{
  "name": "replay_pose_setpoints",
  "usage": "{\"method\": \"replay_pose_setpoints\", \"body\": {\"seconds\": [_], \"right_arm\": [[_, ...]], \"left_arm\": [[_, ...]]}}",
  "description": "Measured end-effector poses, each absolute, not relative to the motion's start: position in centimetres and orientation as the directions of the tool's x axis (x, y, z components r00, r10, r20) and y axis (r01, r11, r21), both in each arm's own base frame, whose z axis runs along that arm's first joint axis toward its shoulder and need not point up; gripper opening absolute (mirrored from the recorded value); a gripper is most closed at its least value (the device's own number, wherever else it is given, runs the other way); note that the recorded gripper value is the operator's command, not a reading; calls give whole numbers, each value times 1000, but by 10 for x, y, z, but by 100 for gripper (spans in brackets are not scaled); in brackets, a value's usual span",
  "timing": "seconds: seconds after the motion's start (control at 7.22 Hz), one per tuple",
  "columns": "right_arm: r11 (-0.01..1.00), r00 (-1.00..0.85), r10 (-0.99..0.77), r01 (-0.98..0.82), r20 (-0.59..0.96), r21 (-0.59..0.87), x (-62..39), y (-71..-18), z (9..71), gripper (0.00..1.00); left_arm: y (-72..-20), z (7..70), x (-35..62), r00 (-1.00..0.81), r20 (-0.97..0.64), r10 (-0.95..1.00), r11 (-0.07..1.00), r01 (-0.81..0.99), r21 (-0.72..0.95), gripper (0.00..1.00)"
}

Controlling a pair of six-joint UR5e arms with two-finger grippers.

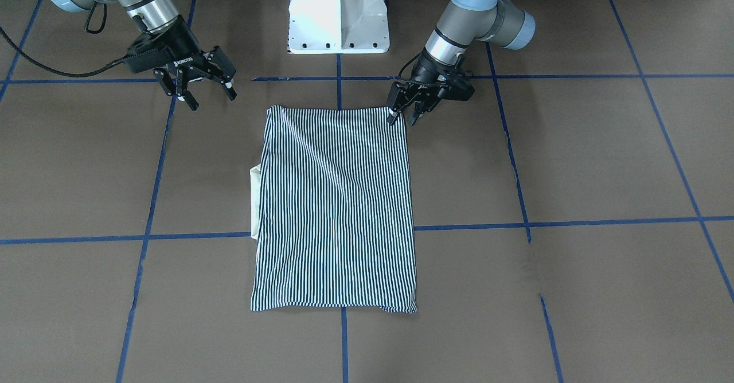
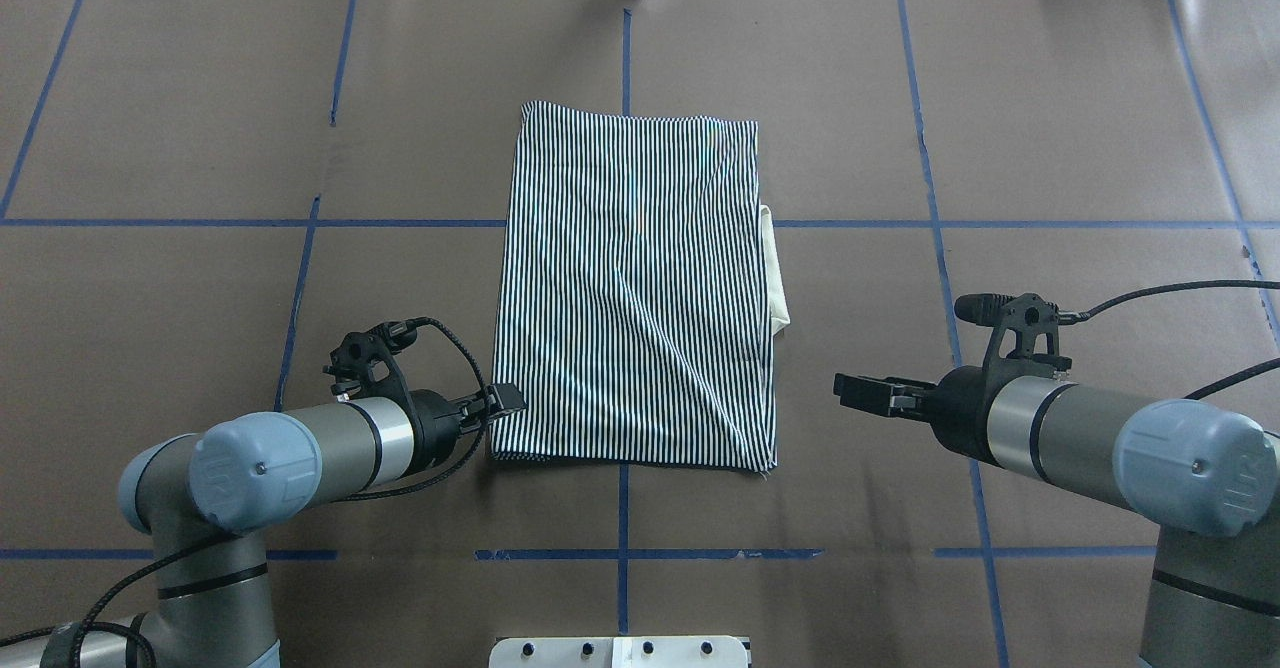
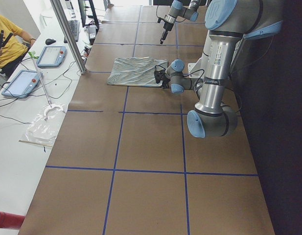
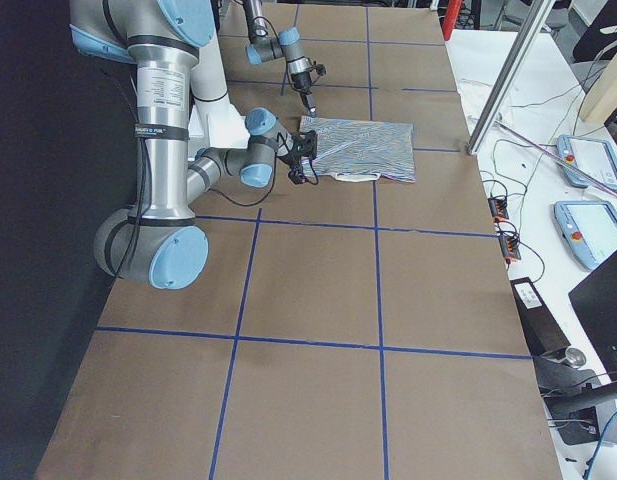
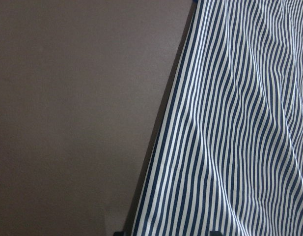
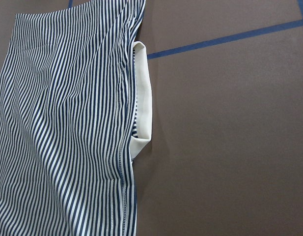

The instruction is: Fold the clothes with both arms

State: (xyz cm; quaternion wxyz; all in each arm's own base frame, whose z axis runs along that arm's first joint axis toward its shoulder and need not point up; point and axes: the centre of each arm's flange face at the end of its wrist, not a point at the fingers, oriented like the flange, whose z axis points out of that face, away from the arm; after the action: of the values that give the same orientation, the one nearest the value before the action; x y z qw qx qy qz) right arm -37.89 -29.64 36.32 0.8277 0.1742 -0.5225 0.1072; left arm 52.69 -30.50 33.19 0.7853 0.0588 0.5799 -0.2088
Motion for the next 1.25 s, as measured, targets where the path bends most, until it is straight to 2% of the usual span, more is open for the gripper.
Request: {"method": "replay_pose_setpoints", "body": {"seconds": [0.28, 0.42, 0.55, 0.69, 1.25], "right_arm": [[916, 433, -3, -361, 902, 176, -378, -297, 364, 100], [916, 434, -3, -361, 901, 176, -378, -297, 364, 100], [916, 434, -2, -361, 901, 176, -378, -297, 365, 100], [915, 434, -2, -362, 901, 176, -378, -298, 365, 100], [915, 431, 18, -371, 902, 160, -380, -298, 366, 98]], "left_arm": [[-292, 332, 535, 243, -933, -266, 912, 378, -161, 62], [-289, 331, 537, 242, -933, -266, 913, 373, -164, 45], [-288, 330, 538, 241, -933, -266, 914, 370, -165, 15], [-288, 330, 538, 239, -934, -266, 914, 370, -166, 0], [-287, 328, 537, 238, -935, -262, 915, 370, -163, 0]]}}
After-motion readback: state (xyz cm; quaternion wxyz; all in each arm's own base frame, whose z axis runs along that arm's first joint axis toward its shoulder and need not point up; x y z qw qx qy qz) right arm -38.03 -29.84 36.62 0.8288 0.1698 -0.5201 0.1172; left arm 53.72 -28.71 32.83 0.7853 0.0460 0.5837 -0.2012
